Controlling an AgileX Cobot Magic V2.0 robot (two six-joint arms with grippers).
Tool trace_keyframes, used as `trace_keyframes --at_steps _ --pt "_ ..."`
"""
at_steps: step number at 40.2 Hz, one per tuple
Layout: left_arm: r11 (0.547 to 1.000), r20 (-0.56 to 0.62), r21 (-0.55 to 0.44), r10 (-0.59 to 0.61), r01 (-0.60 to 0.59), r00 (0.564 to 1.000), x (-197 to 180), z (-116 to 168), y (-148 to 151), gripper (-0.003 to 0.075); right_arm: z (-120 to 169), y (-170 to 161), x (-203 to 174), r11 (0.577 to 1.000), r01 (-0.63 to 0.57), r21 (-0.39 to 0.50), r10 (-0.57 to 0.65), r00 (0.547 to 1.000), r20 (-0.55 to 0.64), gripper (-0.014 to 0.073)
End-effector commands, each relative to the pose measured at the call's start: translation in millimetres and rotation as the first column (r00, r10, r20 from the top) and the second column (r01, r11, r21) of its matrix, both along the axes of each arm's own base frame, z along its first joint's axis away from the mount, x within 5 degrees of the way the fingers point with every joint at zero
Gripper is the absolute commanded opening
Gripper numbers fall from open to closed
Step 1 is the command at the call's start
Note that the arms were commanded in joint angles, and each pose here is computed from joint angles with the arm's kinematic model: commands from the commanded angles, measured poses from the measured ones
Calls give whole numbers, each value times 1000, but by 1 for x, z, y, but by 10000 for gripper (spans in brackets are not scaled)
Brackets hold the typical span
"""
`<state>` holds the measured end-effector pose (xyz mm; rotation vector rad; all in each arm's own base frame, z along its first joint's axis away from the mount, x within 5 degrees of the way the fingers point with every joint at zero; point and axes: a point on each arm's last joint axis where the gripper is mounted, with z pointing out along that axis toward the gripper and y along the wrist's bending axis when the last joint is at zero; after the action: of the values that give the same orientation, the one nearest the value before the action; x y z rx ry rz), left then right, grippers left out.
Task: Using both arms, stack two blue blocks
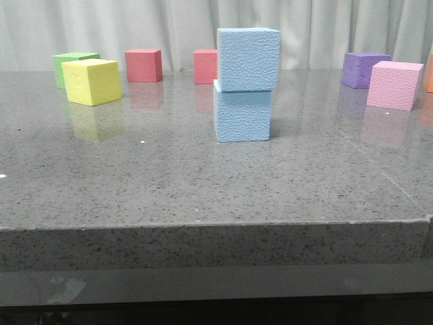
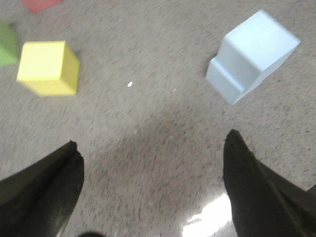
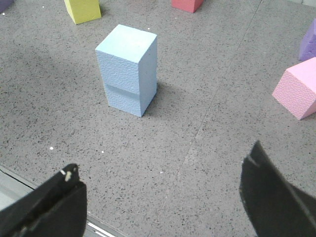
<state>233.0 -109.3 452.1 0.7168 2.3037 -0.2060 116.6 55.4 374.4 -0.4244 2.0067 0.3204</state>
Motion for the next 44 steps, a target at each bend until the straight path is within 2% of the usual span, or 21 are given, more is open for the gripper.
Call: trace_keyframes --at_steps 1,11,19,26,29,31,33,36,40,44 --pt "995 116 -85 61 -51 991 -26 7 21 568 14 -1 1 1000 7 27 -10 996 93 636" --pt "977 152 -144 177 -155 972 -74 -38 53 568 15 -1 1 999 8 32 -11 994 104 636" --pt "972 214 -178 191 -154 958 -105 -67 63 568 15 -1 1 999 8 32 -11 995 103 636" --pt "966 259 -215 201 -147 945 -120 -78 68 565 14 -1 1 1000 8 29 -10 995 97 636" --pt "965 263 -217 202 -146 943 -122 -79 68 532 14 -1 1 1000 7 26 -9 996 90 634" --pt "965 263 -217 202 -146 943 -122 -79 68 477 13 -1 1 1000 7 24 -9 996 85 617" --pt "965 262 -219 202 -146 944 -122 -79 68 403 13 -1 1 1000 7 22 -9 997 83 568" --pt "964 265 -221 203 -146 943 -121 -79 68 276 13 -1 1 1000 7 22 -9 997 82 441" --pt "963 272 -227 205 -144 940 -121 -78 68 125 13 -1 1 1000 7 22 -9 997 82 202" --pt "963 270 -226 204 -144 941 -121 -78 68 17 13 -1 1 1000 7 22 -9 997 83 23"
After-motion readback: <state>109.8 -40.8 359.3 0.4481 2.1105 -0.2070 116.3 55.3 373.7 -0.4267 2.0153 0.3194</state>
